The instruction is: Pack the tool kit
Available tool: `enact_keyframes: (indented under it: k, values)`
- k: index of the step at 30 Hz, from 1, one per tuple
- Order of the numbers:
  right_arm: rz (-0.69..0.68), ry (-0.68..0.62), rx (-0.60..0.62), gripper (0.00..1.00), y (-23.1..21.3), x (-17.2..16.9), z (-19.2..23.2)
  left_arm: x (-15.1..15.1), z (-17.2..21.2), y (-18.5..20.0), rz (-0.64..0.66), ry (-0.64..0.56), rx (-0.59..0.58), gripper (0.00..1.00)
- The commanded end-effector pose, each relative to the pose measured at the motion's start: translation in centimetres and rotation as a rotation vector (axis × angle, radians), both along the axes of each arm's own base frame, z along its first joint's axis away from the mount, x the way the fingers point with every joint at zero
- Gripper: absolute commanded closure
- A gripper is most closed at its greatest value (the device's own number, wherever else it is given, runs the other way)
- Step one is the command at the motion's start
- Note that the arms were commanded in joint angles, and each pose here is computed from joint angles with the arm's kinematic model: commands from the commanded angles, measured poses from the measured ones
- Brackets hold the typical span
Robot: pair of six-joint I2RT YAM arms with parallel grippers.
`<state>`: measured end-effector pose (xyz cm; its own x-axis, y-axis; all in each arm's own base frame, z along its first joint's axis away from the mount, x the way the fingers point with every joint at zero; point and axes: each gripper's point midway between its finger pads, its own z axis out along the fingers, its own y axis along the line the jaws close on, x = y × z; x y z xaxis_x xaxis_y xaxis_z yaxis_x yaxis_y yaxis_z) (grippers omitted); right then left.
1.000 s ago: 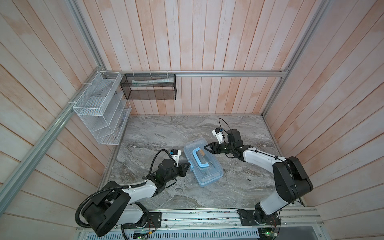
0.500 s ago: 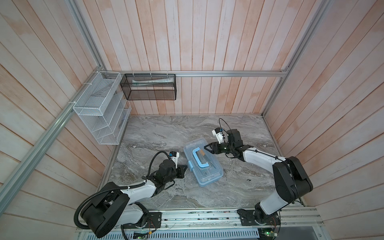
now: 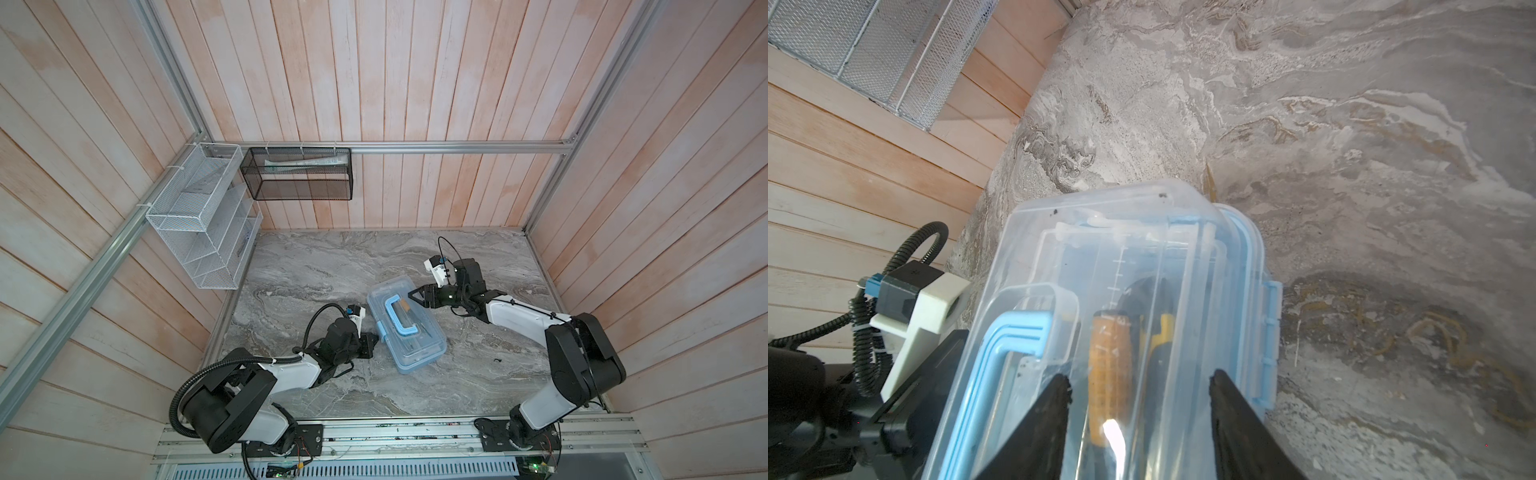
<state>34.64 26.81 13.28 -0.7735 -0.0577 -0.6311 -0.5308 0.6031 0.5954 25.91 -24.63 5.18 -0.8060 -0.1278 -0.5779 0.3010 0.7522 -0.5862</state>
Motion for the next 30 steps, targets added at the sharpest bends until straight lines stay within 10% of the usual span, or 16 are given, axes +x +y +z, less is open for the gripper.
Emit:
enact_keyframes:
  k: [1,17,25,27,30]
  values:
    - [0.035,0.114,-0.036,0.48,0.0,-2.8,-2.9,1.6,3.7,-2.5,-0.051,-0.108,-0.082,1.00]
    - [0.025,0.126,-0.020,0.50,1.1,-3.6,-3.4,4.9,8.4,-5.5,-0.108,-0.240,-0.100,1.00]
    - [-0.383,-0.036,-0.161,0.50,-9.8,1.4,0.6,7.6,8.6,7.6,0.228,-0.273,0.156,1.00]
    - [-0.588,-0.086,-0.187,0.48,-15.4,2.7,2.2,8.5,10.1,12.9,0.394,-0.346,0.259,0.83]
    - [-0.952,-0.227,-0.270,0.44,-24.4,3.0,4.4,8.9,12.4,20.3,0.647,-0.485,0.414,0.23]
